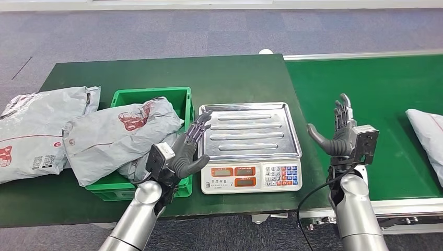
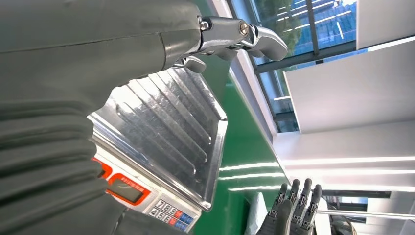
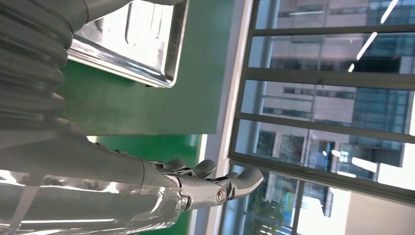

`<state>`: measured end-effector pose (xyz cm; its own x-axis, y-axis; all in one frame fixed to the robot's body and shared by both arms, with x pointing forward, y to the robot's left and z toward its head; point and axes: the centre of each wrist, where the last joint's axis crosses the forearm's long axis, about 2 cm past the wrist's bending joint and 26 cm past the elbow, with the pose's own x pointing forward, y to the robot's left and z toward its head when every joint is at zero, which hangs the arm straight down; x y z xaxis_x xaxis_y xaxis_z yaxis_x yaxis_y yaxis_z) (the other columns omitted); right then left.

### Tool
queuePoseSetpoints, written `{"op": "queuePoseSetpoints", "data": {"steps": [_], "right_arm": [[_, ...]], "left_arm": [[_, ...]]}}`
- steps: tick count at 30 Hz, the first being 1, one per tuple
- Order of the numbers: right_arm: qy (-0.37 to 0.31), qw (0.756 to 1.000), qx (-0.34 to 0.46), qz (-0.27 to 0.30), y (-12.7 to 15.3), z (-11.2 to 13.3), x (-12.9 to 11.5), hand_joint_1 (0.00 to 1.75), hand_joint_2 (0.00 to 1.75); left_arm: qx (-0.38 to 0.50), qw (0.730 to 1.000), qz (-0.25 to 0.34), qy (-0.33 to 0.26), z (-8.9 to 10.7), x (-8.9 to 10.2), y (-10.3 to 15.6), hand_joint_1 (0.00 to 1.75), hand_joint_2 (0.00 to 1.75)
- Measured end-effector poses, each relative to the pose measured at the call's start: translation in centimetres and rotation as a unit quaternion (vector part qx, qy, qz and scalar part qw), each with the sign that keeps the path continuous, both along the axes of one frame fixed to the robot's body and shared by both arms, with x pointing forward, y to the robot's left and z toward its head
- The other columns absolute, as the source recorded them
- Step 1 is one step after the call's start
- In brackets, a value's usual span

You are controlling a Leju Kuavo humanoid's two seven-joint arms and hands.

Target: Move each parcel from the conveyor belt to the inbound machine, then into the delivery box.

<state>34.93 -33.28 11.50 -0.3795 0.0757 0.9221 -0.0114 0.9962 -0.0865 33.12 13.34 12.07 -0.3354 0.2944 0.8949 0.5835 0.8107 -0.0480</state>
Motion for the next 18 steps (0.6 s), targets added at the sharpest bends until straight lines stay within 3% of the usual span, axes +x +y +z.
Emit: {"op": "queuePoseSetpoints", "data": {"steps": [18], "right_arm": [[0.049,0.997,-0.052,-0.022,0.7,-1.8,-0.6,0.0,1.75]], "left_arm": [[0.024,0.999,0.006,0.023,-1.6,0.2,0.3,0.0,1.75]]}}
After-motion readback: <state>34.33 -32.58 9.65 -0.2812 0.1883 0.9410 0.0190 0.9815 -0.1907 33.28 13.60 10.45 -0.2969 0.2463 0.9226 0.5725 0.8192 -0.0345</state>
